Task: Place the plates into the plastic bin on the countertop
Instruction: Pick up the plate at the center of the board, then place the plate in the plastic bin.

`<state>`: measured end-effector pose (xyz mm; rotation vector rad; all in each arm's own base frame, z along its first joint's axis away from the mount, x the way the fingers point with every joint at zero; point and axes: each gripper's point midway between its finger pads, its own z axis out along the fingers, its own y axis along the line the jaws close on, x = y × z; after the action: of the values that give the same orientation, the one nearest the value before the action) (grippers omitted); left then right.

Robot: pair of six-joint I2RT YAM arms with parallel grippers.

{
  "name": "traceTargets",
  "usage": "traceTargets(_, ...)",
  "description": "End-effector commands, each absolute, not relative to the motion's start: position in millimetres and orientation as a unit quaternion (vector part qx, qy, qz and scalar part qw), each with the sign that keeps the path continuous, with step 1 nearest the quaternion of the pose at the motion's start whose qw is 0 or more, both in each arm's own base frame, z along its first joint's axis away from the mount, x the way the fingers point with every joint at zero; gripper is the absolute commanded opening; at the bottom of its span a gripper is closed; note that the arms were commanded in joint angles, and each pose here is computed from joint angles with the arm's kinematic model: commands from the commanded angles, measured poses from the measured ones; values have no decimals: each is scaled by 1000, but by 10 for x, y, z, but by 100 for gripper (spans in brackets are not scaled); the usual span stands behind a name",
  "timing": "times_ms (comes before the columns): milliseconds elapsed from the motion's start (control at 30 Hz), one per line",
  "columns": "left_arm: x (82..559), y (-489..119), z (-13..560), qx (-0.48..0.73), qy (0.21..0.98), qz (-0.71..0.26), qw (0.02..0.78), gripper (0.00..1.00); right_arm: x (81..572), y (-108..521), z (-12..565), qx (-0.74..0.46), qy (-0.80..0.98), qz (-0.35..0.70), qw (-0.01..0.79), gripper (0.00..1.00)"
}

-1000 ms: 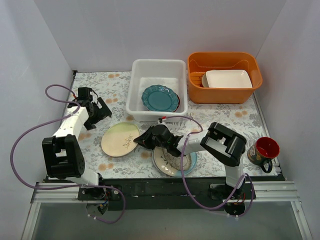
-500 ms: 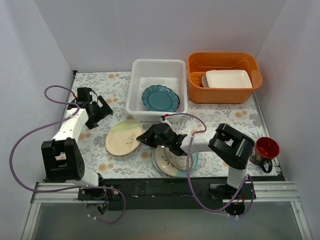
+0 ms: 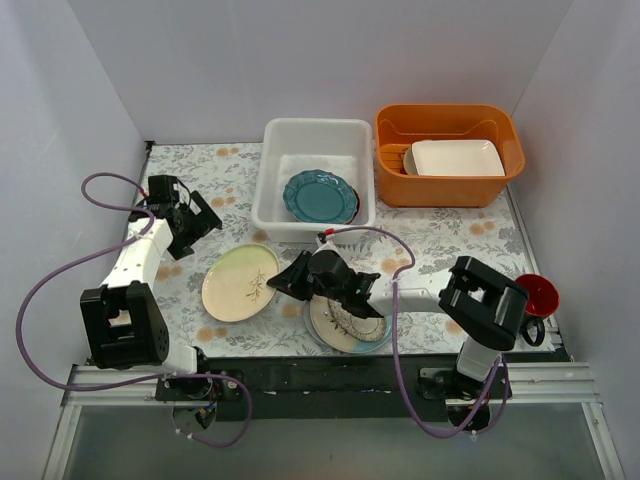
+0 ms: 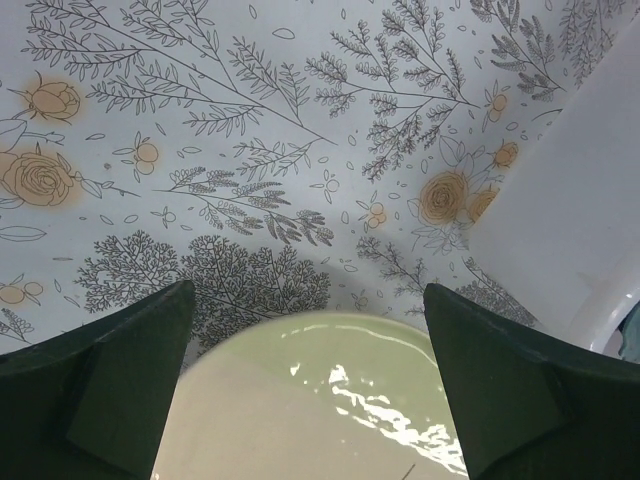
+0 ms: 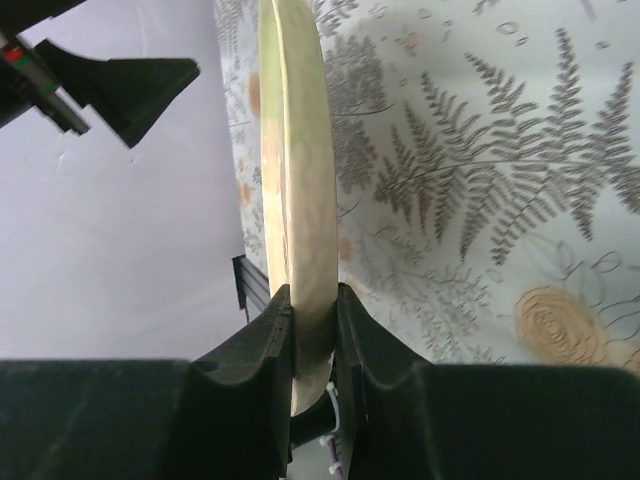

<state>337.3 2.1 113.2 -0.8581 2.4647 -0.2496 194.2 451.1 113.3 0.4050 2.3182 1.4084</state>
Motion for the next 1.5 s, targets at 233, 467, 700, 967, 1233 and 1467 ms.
traceTargets(233,3467,-57,1269,-310,900,-130,278,98,1894,4239,2175,139,760,575,270,1)
traceTargets(467,3493,-94,1307,-306,899,-142,279,98,1800,3998,2119,138,762,570,275,1)
traceTargets(700,3411,-72,1313,-302,903,-133,277,98,1838,3938,2267,113,764,555,311,1)
traceTargets(967,3315,-54,1257,-292,909,-122,272,98,1884,3882,2543,98,748,560,342,1)
traceTargets(1233,3323,-116,1125,-284,914,-135,257,98,2068,3656,2833,90,741,543,385,1)
traceTargets(1467,3283,-142,1081,-281,916,-141,251,98,2409,3426,2949,105,732,537,405,1)
